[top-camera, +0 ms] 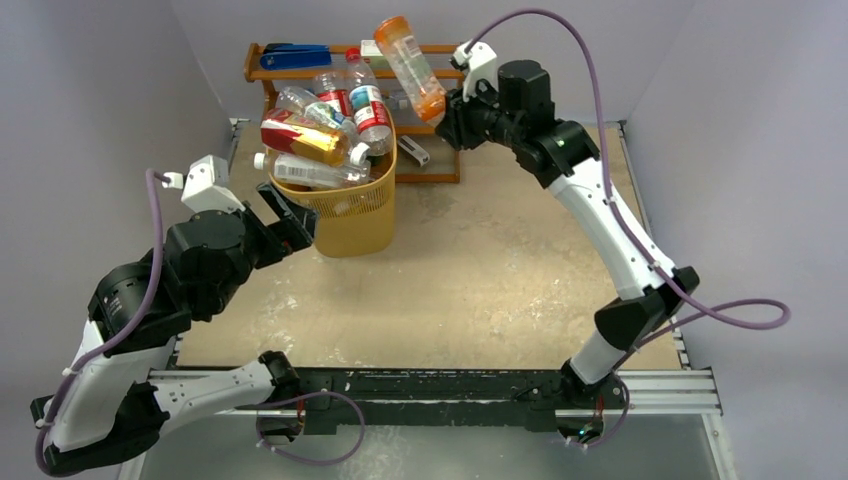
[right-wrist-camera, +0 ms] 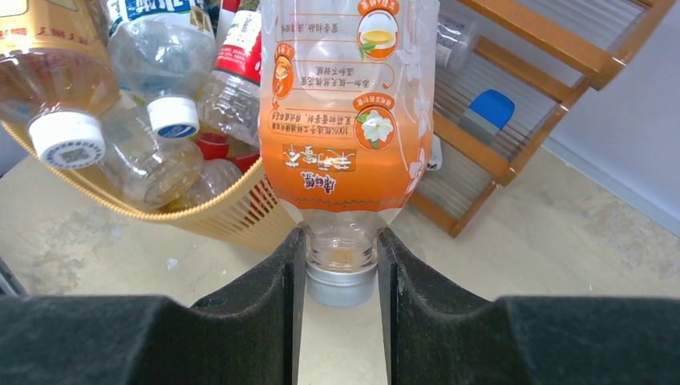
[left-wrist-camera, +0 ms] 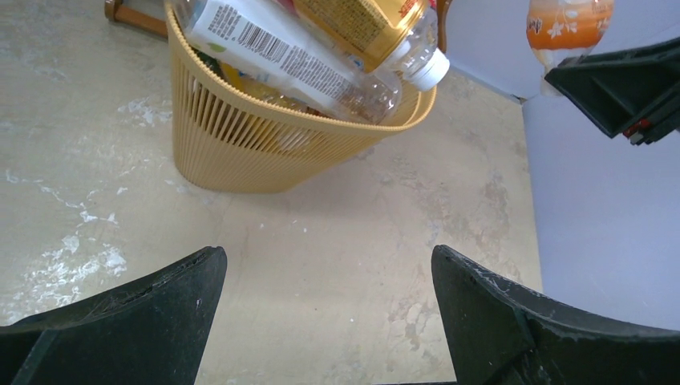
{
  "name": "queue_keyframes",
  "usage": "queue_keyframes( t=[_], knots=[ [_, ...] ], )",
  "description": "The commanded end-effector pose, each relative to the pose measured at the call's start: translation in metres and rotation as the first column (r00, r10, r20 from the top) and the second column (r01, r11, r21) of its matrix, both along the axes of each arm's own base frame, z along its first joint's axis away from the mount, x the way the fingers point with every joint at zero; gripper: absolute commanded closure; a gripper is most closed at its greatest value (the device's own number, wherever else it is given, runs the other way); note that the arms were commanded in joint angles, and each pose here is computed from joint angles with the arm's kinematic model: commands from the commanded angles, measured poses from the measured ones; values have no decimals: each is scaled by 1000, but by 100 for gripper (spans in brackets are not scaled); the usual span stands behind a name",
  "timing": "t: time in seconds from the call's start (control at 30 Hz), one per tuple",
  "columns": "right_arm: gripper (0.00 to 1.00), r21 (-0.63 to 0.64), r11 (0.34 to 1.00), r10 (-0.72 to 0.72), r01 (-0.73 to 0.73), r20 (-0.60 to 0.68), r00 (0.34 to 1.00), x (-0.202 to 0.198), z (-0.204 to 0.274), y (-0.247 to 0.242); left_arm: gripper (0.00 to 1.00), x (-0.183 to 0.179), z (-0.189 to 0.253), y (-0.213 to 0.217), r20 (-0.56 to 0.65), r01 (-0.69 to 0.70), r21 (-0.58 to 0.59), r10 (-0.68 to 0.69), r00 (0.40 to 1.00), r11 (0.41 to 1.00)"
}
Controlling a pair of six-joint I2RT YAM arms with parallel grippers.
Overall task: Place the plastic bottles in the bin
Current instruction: Place the plastic bottle in the trash bin.
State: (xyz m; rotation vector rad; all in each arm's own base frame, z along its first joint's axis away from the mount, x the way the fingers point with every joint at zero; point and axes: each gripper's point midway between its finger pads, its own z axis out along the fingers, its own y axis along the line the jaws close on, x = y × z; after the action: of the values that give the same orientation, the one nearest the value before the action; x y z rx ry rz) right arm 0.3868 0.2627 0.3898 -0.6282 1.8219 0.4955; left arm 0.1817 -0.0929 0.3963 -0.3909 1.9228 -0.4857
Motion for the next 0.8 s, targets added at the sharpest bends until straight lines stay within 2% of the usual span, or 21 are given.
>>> queue_keyframes(
  t=[0.0, 0.33, 0.77],
  knots=[
    [71, -19, 999, 44, -42, 72, 996, 5, 25, 16, 0, -2, -14, 6, -22, -29, 8, 29, 999, 1000],
    [70, -64, 994, 96, -92, 75, 993, 21, 18, 58, 1, -5, -31, 10, -46, -40, 8, 40, 998, 999],
    [67, -145, 983, 123, -110, 83, 989, 6, 7, 84, 1, 0, -41, 3, -55, -33, 33, 35, 998, 999]
  ],
)
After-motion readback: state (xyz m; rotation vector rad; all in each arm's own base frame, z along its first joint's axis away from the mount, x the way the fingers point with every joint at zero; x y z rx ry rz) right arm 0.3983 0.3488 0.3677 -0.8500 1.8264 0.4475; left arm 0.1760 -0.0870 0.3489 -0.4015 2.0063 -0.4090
